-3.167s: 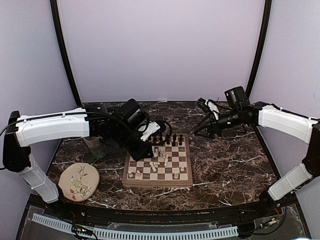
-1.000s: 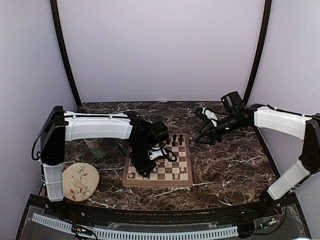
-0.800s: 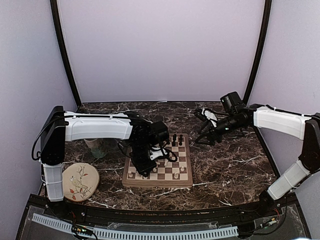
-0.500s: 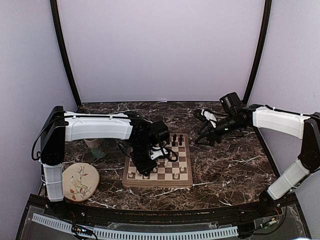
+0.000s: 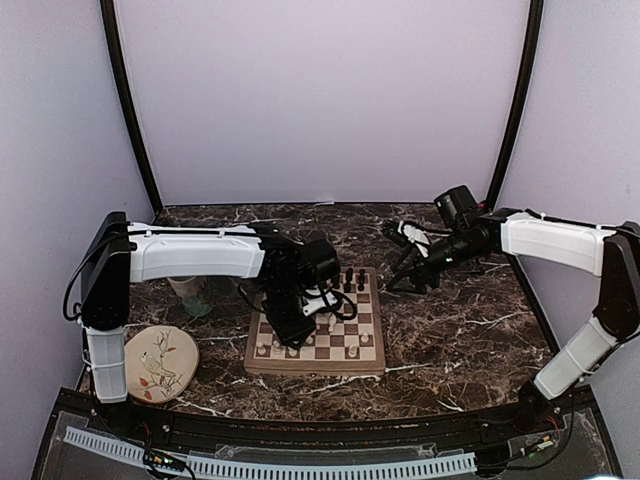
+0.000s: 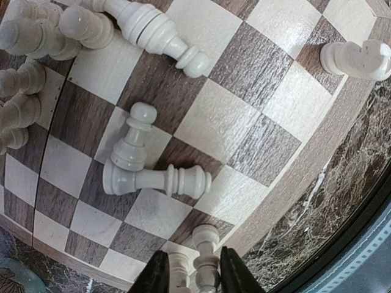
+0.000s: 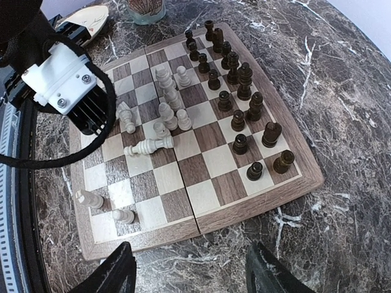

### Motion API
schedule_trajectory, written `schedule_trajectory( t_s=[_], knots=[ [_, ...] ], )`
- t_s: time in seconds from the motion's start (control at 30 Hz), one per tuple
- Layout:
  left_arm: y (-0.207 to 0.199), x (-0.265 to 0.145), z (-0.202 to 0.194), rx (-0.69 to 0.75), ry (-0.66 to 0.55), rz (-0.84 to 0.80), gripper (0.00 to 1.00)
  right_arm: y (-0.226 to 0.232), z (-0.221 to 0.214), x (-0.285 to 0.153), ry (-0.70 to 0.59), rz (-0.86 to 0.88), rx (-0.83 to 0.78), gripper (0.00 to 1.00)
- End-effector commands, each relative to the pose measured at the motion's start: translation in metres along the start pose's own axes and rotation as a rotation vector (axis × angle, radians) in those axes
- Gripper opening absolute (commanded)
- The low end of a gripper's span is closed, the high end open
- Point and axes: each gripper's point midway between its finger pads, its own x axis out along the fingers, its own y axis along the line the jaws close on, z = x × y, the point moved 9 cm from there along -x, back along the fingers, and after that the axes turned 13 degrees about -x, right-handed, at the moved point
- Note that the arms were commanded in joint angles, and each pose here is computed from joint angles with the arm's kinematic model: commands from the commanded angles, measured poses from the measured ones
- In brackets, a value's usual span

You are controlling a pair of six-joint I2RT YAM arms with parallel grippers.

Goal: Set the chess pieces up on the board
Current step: Place the bishop on c1, then pick up the chess pile from the chessboard.

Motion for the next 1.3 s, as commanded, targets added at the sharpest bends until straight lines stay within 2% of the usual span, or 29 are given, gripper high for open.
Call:
schedule_trajectory(
  t_s=[0.0,0.07,0.17,0.2,0.23,0.27,0.3,0.33,0.43,0.5,0.6,0.7,0.77,0.9,1.0,1.07,1.13,1.23,1.27],
  knots=[
    [0.0,-0.036,0.001,0.007,-0.103,0.006,0.32,-0.001,0.014,-0.004,-0.02,0.016,-0.017,0.62],
    [0.002,-0.044,-0.001,0.01,-0.128,0.016,0.34,0.0,0.019,-0.009,-0.024,0.02,-0.018,0.62],
    [0.003,-0.067,-0.003,0.034,-0.231,0.006,0.38,-0.001,0.039,-0.026,-0.056,-0.016,-0.042,0.64],
    [0.003,-0.08,-0.004,0.041,-0.291,0.002,0.41,-0.001,0.044,-0.032,-0.065,-0.024,-0.047,0.77],
    [0.004,-0.088,-0.004,0.044,-0.34,0.005,0.53,0.0,0.049,-0.038,-0.072,-0.036,-0.051,0.97],
    [0.005,-0.098,-0.003,0.042,-0.395,0.014,0.79,0.001,0.053,-0.043,-0.073,-0.052,-0.056,1.0],
    [0.006,-0.107,-0.002,0.038,-0.453,0.024,0.96,0.002,0.057,-0.049,-0.073,-0.069,-0.064,1.0],
    [0.008,-0.117,-0.001,0.025,-0.511,0.045,0.99,0.003,0.061,-0.055,-0.068,-0.087,-0.074,1.0],
    [0.018,-0.142,0.001,-0.062,-0.669,0.128,0.99,0.003,0.074,-0.075,-0.043,-0.176,-0.084,1.0],
    [0.02,-0.152,0.004,-0.094,-0.752,0.131,0.99,0.001,0.085,-0.091,-0.04,-0.26,-0.103,1.0],
    [0.023,-0.154,0.007,-0.144,-0.94,0.113,0.99,-0.005,0.096,-0.111,-0.083,-0.452,-0.121,1.0],
    [0.028,-0.157,0.005,-0.197,-1.167,0.083,0.99,0.001,0.098,-0.12,-0.131,-0.5,-0.181,1.0],
    [0.035,-0.159,0.005,-0.246,-1.26,0.06,0.99,0.007,0.101,-0.122,-0.145,-0.451,-0.211,1.0],
    [0.043,-0.161,0.011,-0.299,-1.321,0.052,0.99,0.014,0.113,-0.123,-0.176,-0.336,-0.208,1.0],
    [0.054,-0.155,0.017,-0.385,-1.346,0.145,0.99,0.001,0.116,-0.124,-0.169,-0.438,-0.151,1.0],
    [0.063,-0.142,0.023,-0.479,-1.297,0.246,0.99,-0.009,0.112,-0.116,-0.123,-0.459,-0.122,1.0],
    [0.06,-0.127,0.033,-0.38,-1.22,0.24,0.99,-0.014,0.104,-0.103,-0.095,-0.428,-0.119,1.0],
    [0.062,-0.105,0.034,-0.386,-1.151,0.224,0.98,-0.023,0.083,-0.077,-0.073,-0.345,-0.077,0.99],
    [0.062,-0.101,0.031,-0.384,-1.141,0.211,0.95,-0.025,0.077,-0.068,-0.056,-0.295,-0.07,1.0]
  ],
)
